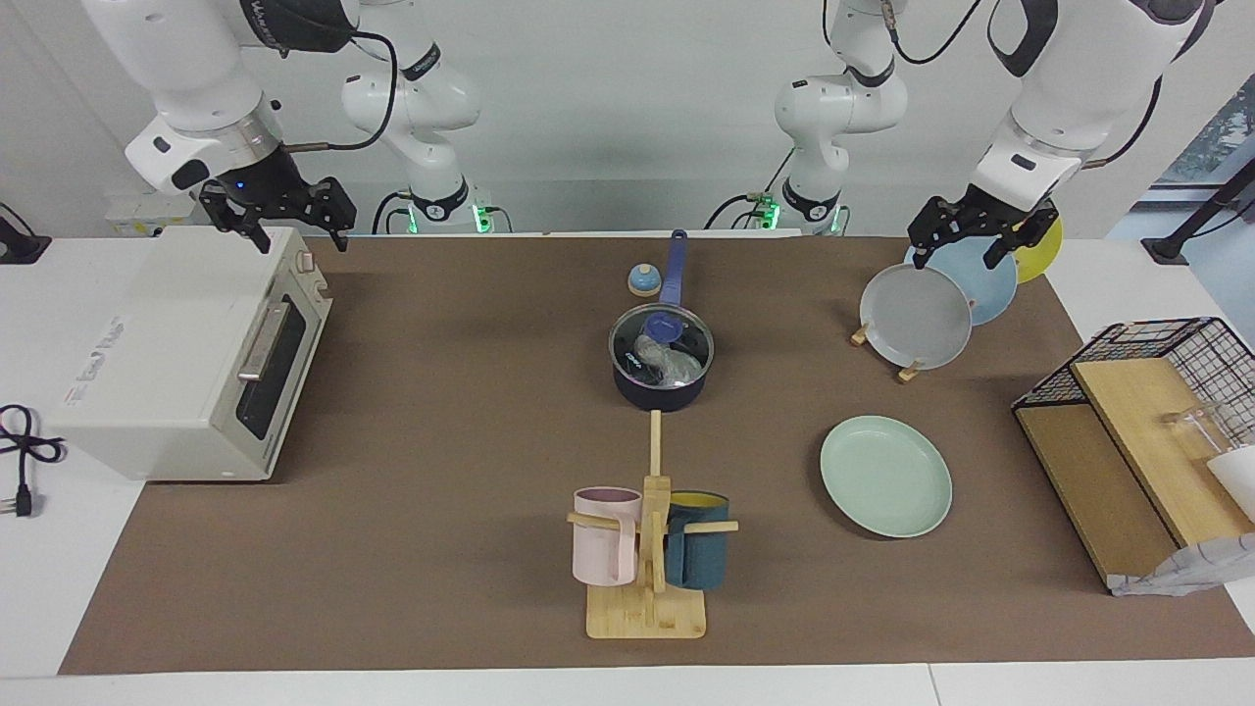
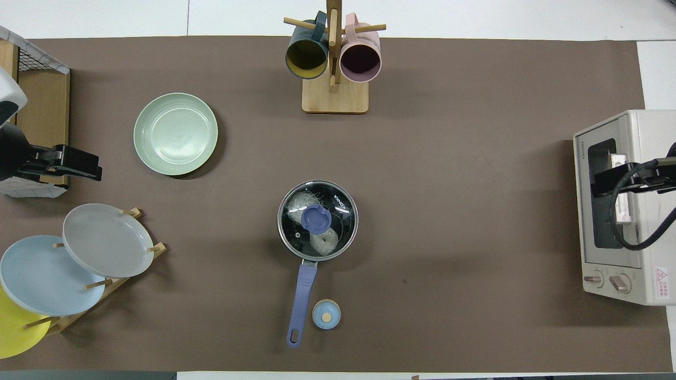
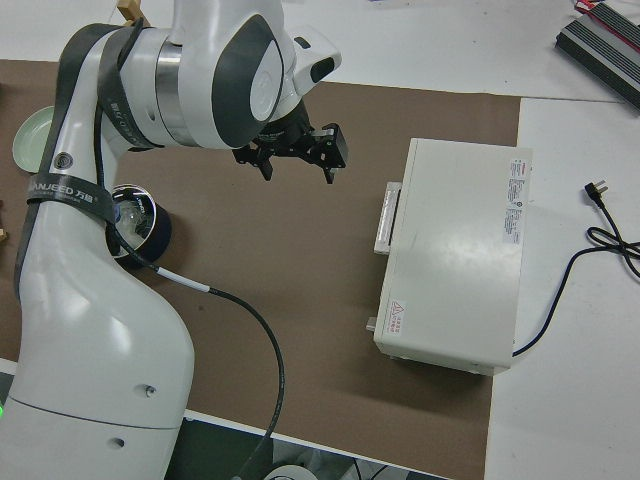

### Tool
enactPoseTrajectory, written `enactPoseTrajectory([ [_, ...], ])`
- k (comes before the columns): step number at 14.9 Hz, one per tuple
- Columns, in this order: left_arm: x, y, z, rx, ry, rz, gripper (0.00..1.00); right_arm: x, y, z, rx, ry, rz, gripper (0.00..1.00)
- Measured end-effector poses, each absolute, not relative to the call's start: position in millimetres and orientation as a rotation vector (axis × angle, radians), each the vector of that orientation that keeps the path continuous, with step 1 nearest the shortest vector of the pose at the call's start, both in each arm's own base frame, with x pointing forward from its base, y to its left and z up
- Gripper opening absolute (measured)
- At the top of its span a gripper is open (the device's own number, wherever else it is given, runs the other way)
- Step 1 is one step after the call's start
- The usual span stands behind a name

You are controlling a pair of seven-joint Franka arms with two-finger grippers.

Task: Transfer vermicelli from pot to plate
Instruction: 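Move the right gripper from the toaster toward the saucepan lid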

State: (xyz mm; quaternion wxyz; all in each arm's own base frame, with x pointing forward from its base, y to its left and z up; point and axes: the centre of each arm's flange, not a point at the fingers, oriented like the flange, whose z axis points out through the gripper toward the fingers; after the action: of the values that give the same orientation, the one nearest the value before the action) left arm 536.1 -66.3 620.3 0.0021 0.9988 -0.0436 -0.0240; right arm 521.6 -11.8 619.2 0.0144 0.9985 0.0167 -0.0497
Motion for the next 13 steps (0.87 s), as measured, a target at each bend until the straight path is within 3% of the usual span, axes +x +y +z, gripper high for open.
enactPoseTrajectory([
  [9, 536.1, -66.3, 620.3, 3.133, -0.137, -0.075, 1.00, 521.6, -9.8, 619.3, 3.110, 0.051, -0.154, 1.00],
  [13, 536.1, -66.3, 620.2, 3.133, -0.137, -0.075, 1.00, 521.3, 46.5, 624.6, 3.106, -0.016, -0.130, 1.00],
])
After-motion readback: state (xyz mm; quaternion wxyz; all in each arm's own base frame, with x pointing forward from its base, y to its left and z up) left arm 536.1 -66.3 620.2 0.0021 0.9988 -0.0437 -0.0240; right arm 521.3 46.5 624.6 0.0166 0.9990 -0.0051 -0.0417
